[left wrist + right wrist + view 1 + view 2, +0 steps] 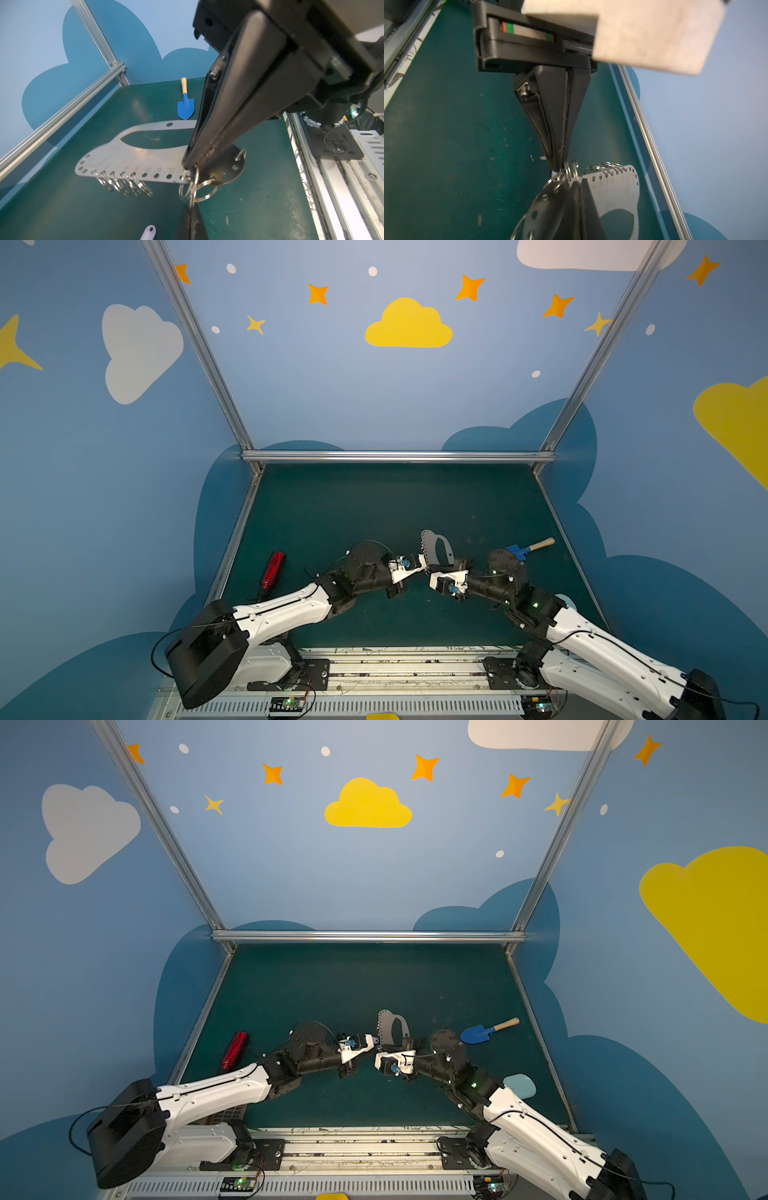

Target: Put the keys on the keyring

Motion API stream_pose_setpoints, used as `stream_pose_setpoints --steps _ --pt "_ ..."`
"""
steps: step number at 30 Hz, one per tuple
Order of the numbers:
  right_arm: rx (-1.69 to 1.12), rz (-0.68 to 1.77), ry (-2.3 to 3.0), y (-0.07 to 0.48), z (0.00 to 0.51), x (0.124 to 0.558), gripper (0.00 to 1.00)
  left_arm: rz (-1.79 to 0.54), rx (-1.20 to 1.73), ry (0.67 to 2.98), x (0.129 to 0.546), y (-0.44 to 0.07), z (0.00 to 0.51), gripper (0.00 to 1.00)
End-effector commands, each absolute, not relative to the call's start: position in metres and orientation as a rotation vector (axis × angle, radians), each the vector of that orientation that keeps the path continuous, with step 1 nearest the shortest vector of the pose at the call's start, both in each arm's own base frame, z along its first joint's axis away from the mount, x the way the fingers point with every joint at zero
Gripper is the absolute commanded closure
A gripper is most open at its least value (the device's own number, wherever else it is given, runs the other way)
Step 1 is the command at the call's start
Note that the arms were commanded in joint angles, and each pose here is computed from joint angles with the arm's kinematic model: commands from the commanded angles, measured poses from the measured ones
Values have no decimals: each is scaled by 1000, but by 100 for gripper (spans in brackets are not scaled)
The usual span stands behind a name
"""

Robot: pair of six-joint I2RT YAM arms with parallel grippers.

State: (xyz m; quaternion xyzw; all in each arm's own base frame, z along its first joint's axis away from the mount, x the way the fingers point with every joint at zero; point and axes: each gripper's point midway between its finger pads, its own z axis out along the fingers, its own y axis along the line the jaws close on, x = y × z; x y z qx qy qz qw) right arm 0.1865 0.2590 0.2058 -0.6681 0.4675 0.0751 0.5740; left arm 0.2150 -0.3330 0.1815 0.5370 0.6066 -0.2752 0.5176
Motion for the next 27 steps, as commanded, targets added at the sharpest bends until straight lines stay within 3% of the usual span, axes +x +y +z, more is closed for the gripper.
stream_pose_setpoints --steps 1,13,27 --pt "-1529 113 990 263 227 186 100 -646 1256 1514 222 -328 171 96" --pt "-1546 44 966 261 222 184 100 -653 1226 1549 225 -328 171 95" --pt "-1566 -32 986 255 215 190 100 -717 1194 1589 230 -331 193 87"
